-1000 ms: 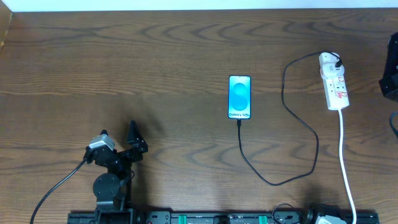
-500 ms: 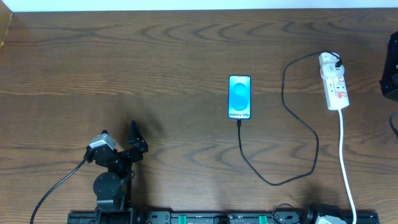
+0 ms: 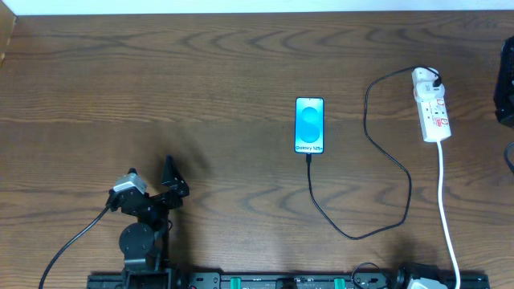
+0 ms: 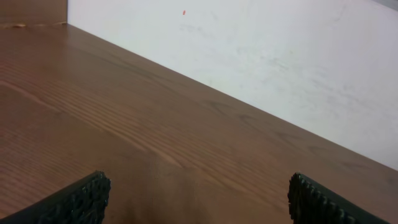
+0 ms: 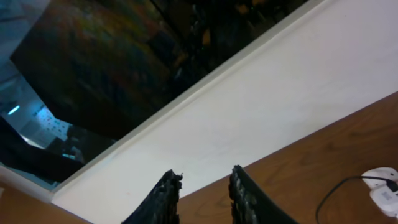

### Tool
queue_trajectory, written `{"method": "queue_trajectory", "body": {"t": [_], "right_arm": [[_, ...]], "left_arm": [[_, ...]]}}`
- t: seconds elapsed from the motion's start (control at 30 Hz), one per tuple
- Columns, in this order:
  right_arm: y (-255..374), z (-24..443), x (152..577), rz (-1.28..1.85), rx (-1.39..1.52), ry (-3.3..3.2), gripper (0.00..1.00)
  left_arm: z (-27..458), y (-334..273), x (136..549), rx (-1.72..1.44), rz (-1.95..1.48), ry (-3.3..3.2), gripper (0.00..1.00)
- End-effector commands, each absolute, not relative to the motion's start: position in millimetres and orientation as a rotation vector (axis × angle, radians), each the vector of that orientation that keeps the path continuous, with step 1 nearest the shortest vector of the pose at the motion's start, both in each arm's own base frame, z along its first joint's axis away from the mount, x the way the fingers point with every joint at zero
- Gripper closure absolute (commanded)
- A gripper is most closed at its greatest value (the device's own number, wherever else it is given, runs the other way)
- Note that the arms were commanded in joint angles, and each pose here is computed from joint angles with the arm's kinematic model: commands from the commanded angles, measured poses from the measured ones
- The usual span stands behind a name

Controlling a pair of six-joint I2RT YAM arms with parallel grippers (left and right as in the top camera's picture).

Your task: Plug charger to phone and switch on socket

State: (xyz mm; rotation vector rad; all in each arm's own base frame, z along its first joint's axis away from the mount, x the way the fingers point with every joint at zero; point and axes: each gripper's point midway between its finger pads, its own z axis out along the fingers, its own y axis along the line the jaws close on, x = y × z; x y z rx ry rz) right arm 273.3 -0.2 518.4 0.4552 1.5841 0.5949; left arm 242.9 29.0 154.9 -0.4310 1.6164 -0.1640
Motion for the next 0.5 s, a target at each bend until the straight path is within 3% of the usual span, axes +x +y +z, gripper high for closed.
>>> {"method": "queue_trajectory", "body": {"t": [0.0,0.47], "right_arm": [[7.0,525.0,270.1,0.625,0.422,1.569,0.70],[27.3,533.3,266.2,0.756,0.353,1.568,0.45]], "left_arm": [[138.4,36.3,241.0,-0.454,-0.121,1.658,0.09],[137.8,40.8,240.3,-0.470,-0.106,1.656,0.09]]}}
